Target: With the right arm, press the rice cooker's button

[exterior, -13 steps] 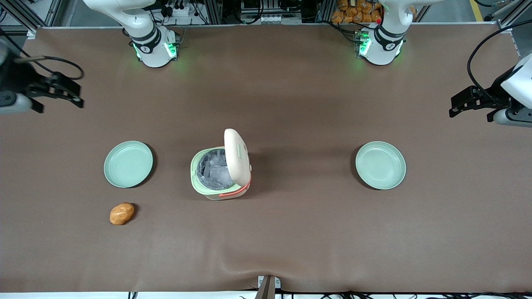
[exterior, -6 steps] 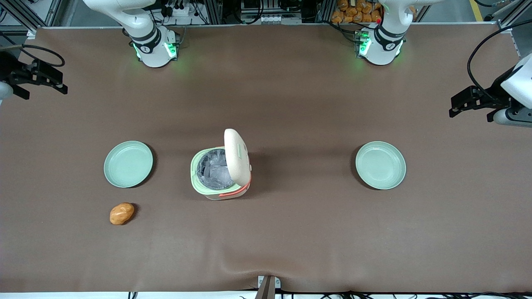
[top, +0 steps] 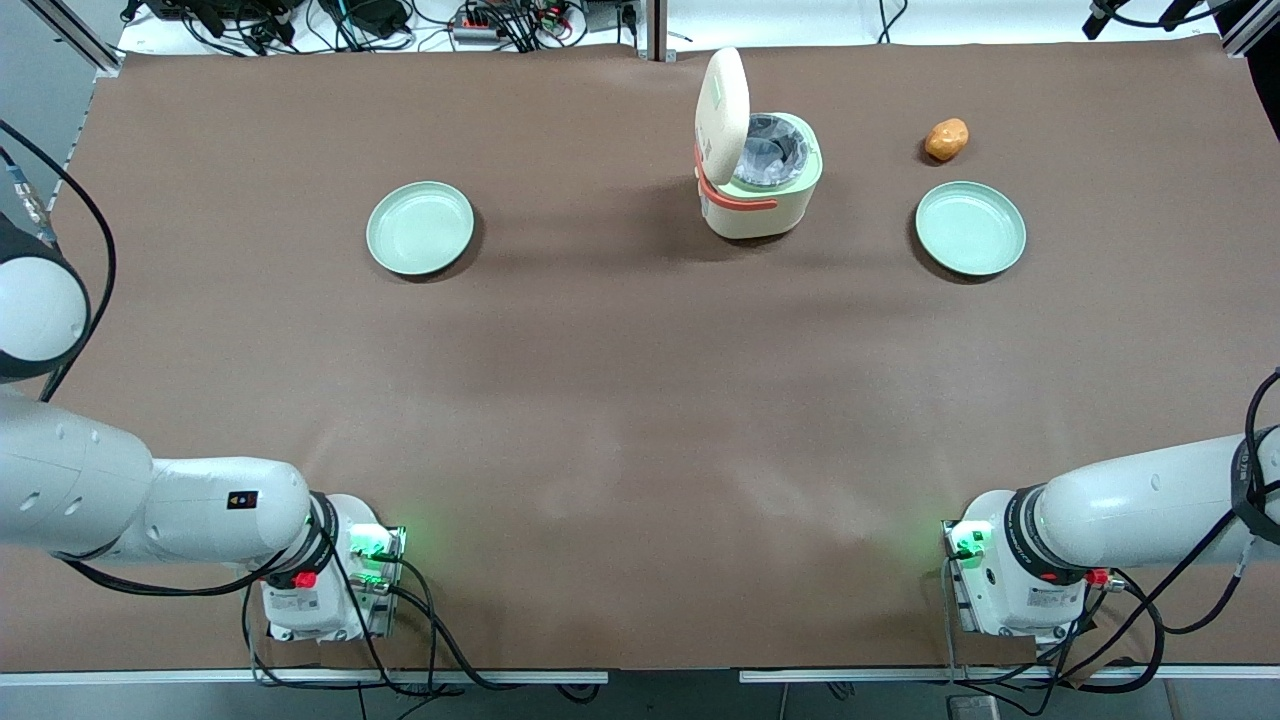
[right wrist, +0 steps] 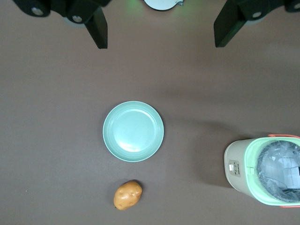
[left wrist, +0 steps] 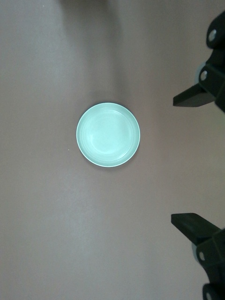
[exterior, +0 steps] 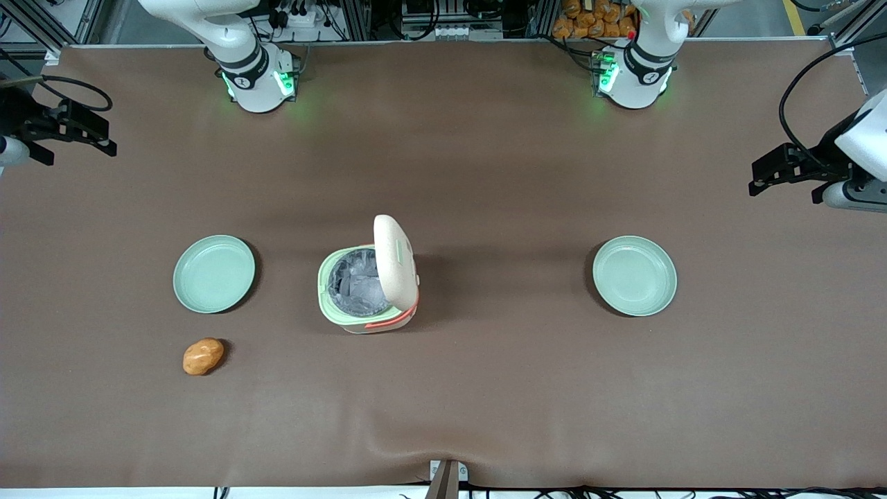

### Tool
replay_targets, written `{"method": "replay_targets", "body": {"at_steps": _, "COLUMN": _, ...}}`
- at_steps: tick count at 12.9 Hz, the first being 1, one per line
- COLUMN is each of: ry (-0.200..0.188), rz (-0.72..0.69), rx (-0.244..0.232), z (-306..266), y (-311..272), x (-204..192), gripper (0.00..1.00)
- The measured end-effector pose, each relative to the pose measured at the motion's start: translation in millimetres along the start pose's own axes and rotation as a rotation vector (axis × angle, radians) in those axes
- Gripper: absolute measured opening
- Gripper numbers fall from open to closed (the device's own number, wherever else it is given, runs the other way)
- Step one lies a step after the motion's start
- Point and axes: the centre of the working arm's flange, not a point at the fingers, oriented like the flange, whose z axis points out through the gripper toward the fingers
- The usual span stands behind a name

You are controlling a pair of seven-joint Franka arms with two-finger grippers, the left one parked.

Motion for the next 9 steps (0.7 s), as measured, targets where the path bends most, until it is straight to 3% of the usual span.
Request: {"method": "replay_targets", "body": {"at_steps": 9, "ry": 0.003, "rz": -0.016, "rx": -0.001, "z": 14.2, "y": 1.2, "x": 4.9, "gripper": 1.0}}
